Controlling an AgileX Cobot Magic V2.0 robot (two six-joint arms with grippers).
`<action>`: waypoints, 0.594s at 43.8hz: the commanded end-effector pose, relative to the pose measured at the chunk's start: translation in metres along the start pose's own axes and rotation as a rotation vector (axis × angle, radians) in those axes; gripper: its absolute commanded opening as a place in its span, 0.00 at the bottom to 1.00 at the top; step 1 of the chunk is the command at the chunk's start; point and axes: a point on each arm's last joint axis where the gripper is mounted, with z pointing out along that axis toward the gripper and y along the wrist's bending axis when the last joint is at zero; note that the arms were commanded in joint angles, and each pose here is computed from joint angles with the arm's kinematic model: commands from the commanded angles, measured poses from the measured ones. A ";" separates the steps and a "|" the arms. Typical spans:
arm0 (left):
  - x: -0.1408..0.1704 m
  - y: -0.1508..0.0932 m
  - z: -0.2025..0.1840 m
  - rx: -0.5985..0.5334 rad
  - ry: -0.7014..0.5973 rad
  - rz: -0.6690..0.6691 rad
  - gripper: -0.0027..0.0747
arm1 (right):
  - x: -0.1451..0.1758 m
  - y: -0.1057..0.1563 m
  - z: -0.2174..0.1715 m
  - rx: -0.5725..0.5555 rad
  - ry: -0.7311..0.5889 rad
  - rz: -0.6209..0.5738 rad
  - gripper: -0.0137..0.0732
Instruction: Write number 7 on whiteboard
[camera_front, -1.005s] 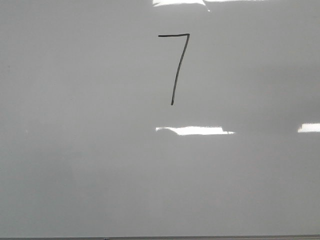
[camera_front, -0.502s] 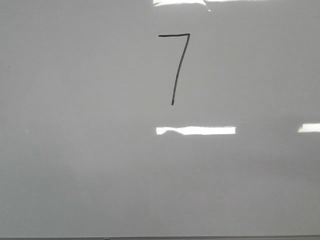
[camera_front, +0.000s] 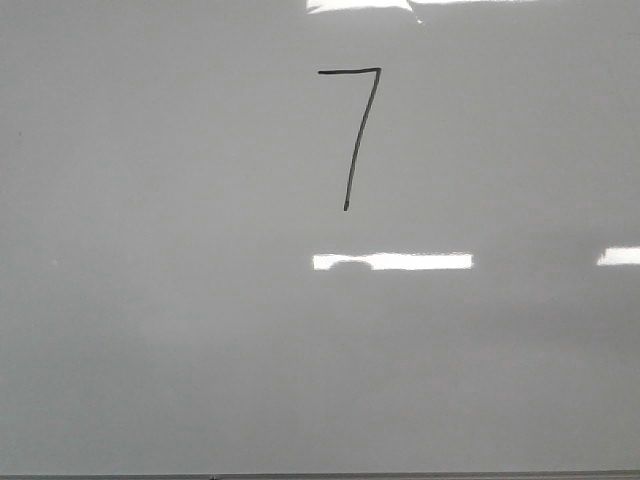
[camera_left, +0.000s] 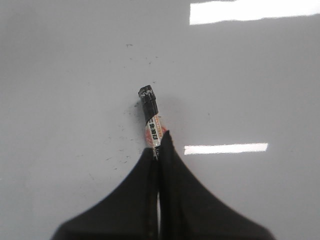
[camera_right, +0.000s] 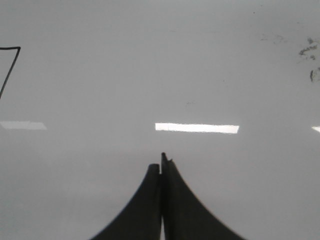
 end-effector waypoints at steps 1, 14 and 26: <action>-0.008 0.001 -0.002 -0.006 -0.104 -0.014 0.01 | -0.011 0.001 -0.002 -0.018 -0.116 -0.004 0.08; -0.008 0.001 -0.002 -0.006 -0.104 -0.014 0.01 | -0.011 0.000 -0.002 0.011 -0.122 0.005 0.08; -0.008 0.001 -0.002 -0.006 -0.104 -0.014 0.01 | -0.012 -0.002 -0.003 0.050 -0.132 -0.030 0.08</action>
